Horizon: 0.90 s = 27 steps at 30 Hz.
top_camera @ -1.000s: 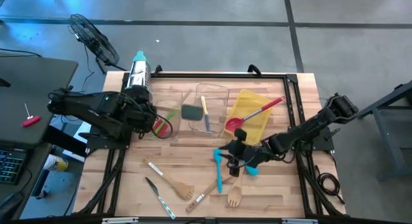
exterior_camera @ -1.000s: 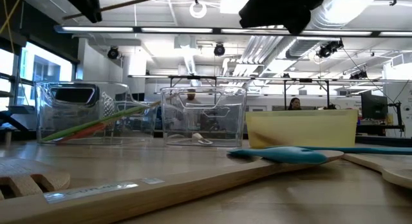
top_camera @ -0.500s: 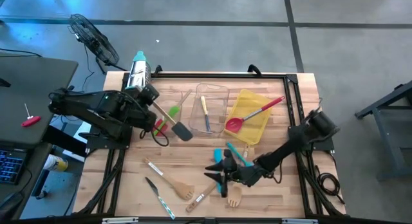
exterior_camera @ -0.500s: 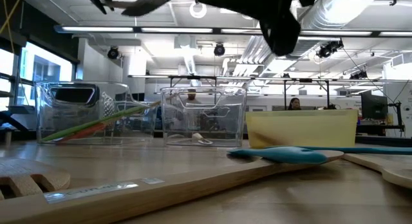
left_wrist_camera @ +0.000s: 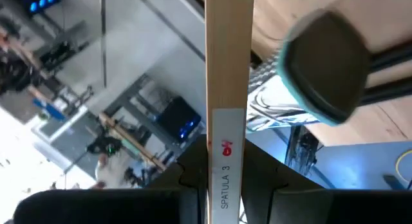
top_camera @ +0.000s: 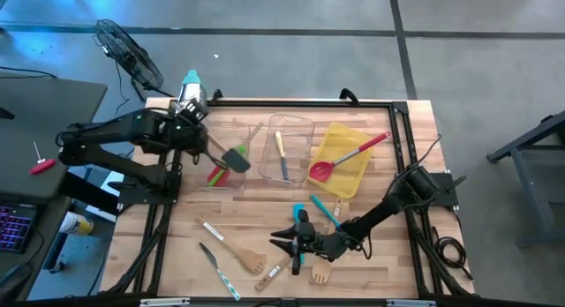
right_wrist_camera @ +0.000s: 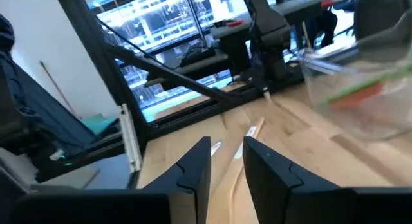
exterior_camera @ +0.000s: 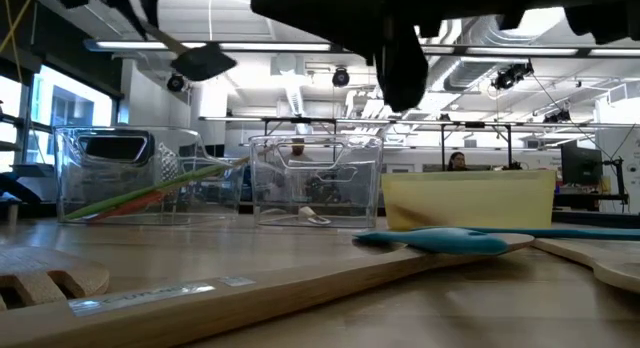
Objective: Pick & Place Kitchen Items
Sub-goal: Put the gray spatula into the left transparent bin
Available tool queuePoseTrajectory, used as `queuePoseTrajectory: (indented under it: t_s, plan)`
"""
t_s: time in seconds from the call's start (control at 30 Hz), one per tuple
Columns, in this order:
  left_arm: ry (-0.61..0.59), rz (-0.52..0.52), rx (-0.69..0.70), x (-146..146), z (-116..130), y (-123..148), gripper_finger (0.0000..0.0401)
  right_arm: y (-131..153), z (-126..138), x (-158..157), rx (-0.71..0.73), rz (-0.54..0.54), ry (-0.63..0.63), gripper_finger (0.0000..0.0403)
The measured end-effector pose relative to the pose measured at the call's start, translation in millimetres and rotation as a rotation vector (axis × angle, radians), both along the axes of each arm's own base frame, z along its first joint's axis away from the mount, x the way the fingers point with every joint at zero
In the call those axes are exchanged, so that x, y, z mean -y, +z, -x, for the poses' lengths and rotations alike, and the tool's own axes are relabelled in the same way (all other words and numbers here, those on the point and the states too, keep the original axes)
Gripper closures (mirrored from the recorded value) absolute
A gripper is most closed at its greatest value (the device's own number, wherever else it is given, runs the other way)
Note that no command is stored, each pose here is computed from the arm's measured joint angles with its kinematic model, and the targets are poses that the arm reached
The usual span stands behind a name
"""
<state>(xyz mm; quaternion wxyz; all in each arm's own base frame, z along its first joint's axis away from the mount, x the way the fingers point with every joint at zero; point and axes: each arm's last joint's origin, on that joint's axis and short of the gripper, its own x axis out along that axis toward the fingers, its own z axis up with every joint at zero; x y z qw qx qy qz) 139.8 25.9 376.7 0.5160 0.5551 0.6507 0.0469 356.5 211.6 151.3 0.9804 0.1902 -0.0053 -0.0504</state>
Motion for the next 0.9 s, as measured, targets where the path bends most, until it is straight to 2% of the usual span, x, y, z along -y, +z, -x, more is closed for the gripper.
queuePoseTrajectory:
  t_s: [0.13,0.43,0.9]
  plan:
    - [-0.023,0.022,-0.039,0.7,10.7,-11.3,0.0347,3.2,-2.0,-1.7,0.004,0.046,0.003,0.0330]
    - [-0.015,0.016,-0.265,-2.6,-2.7,-57.2,0.0347,2.9,-2.2,-1.5,0.002,0.045,0.002,0.0335]
    - [-0.005,0.036,-0.379,-4.6,-27.3,-76.9,0.0347,-2.0,4.6,-12.3,-0.042,0.069,0.039,0.0335]
